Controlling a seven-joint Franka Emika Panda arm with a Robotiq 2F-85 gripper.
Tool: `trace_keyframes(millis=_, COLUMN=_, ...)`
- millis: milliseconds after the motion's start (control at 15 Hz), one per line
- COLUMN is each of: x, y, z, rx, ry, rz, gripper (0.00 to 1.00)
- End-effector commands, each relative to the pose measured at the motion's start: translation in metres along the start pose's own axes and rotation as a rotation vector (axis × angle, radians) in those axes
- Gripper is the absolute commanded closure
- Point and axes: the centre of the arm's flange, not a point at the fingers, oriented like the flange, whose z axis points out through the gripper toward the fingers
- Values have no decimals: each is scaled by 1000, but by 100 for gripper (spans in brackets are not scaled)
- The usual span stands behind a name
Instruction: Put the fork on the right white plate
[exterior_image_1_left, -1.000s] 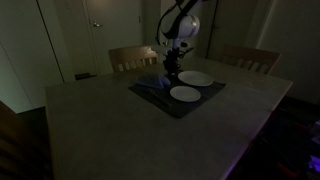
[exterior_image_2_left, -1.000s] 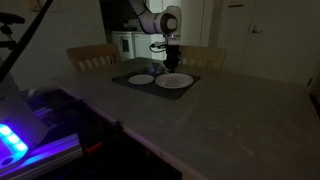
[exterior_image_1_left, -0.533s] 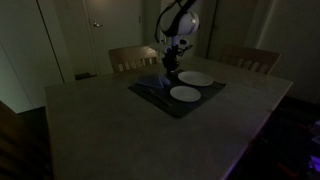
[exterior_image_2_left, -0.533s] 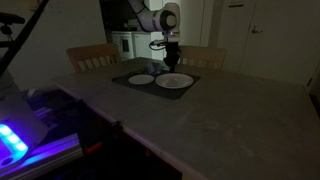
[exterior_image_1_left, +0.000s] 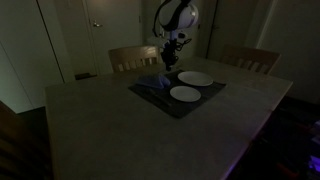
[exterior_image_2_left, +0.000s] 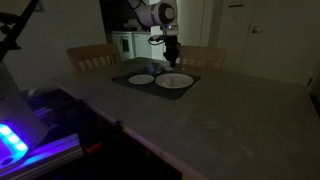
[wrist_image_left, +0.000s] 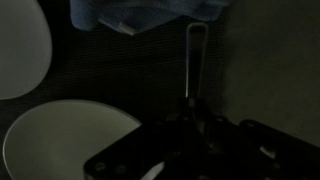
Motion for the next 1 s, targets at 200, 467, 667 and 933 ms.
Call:
trace_keyframes(millis=200, x=14, y=43, z=-15, rx=-48, ry=-6, rz=128, gripper=97)
trace_keyframes(millis=467, x=30, y=66, z=-8, rx=-6, ry=-54, rz=117, gripper=97)
trace_keyframes(millis=667, x=40, y=76, z=2, rx=-17, ry=-84, rz=130, gripper=97)
trace_keyframes(millis=933, x=56, y=92, z=17, rx=-69, ry=-120, rz=175, gripper=97)
